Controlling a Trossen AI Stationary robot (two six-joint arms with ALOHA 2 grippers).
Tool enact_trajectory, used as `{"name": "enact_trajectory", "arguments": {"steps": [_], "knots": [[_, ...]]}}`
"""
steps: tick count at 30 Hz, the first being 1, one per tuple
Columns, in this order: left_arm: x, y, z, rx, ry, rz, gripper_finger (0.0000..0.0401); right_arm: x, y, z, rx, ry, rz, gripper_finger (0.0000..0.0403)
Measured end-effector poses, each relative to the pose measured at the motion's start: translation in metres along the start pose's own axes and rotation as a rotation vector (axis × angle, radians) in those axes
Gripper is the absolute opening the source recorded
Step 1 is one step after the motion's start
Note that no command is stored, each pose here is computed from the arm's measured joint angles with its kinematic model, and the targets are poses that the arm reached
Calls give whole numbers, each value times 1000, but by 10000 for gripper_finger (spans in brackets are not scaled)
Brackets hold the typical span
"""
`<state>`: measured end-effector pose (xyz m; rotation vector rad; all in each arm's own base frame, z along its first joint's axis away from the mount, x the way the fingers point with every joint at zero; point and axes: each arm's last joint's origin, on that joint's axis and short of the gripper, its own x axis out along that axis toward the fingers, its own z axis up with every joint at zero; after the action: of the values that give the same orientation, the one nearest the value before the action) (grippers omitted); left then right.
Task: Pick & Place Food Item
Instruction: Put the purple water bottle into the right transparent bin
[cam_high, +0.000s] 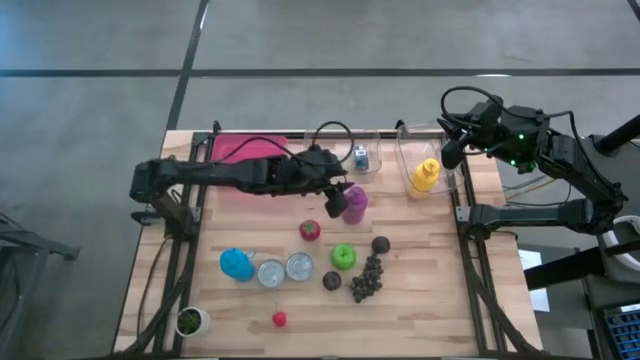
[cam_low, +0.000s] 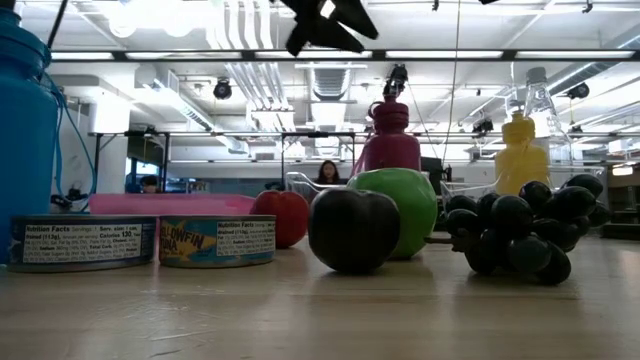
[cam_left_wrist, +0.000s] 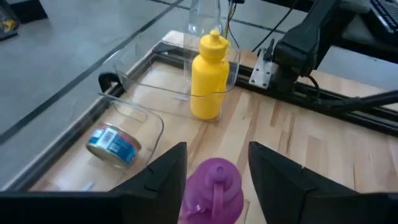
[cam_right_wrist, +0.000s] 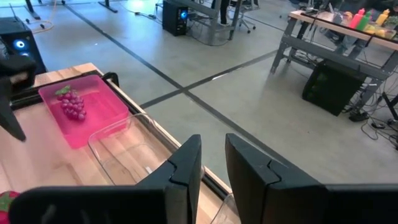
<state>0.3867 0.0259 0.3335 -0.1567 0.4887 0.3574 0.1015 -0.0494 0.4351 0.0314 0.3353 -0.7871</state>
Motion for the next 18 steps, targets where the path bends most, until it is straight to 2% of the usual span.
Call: {"name": "enact_trajectory", "arguments": {"steps": [5, 13, 15, 18], "knots": [[-30, 6, 13, 29, -42, 8, 126, 0, 0, 0, 0, 0, 0, 73], [-86, 20, 26, 45, -80, 47, 21, 2, 1, 0, -3, 7, 7, 86], [-98, 24, 25, 43, -86, 47, 7, 6, 4, 0, -8, 20, 48, 86], [-110, 28, 21, 40, -97, 45, 6, 15, 13, 0, -24, 58, 190, 77]]}}
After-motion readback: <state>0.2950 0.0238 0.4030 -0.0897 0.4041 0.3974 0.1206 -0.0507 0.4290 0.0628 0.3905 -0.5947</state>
